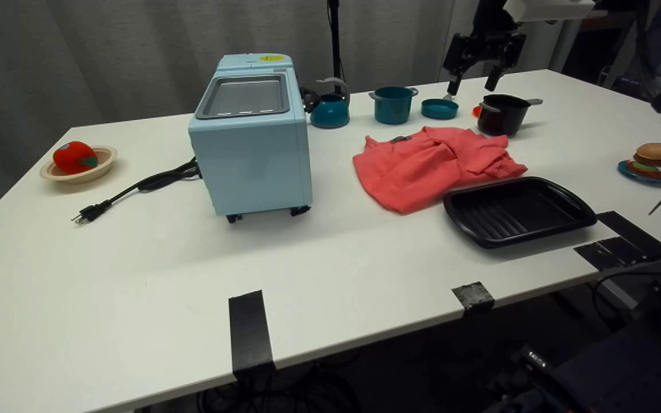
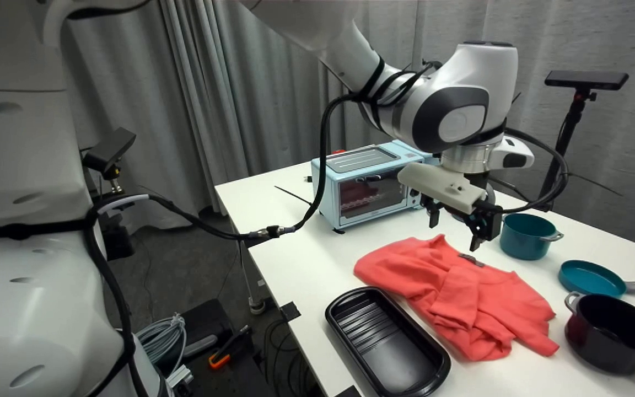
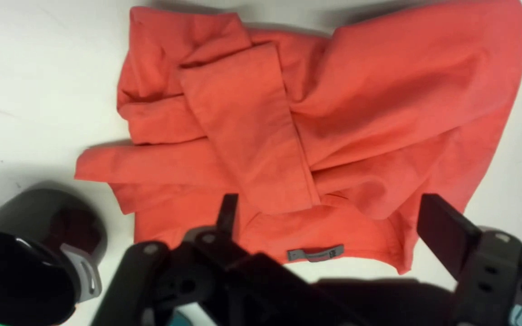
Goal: Spread the clothe
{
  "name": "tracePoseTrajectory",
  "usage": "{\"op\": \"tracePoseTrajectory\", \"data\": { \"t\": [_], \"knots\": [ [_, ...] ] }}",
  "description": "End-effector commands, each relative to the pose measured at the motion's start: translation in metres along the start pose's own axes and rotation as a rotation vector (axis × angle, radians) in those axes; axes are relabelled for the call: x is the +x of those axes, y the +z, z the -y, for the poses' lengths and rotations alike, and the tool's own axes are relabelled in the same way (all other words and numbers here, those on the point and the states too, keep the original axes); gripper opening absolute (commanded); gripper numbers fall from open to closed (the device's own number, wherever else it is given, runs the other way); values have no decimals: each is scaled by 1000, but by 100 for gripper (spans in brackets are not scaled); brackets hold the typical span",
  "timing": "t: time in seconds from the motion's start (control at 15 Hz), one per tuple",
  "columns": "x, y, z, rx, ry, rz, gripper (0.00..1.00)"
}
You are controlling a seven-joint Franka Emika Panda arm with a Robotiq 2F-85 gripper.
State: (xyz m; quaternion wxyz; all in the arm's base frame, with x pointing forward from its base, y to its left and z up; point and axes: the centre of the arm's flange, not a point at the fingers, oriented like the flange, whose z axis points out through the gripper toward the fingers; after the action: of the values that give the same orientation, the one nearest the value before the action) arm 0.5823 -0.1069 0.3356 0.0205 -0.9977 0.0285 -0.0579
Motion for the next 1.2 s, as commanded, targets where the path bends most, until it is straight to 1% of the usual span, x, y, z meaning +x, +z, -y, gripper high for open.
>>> {"op": "tracePoseTrajectory", "data": {
  "t": [0.0, 0.27, 0.53, 1.13],
  "knots": [
    [11, 27, -24, -12, 61, 34, 100],
    [10, 61, -43, 15, 104, 90, 100],
    [15, 88, -55, 39, 141, 127, 100],
    [5, 140, -57, 45, 149, 250, 100]
  ]
}}
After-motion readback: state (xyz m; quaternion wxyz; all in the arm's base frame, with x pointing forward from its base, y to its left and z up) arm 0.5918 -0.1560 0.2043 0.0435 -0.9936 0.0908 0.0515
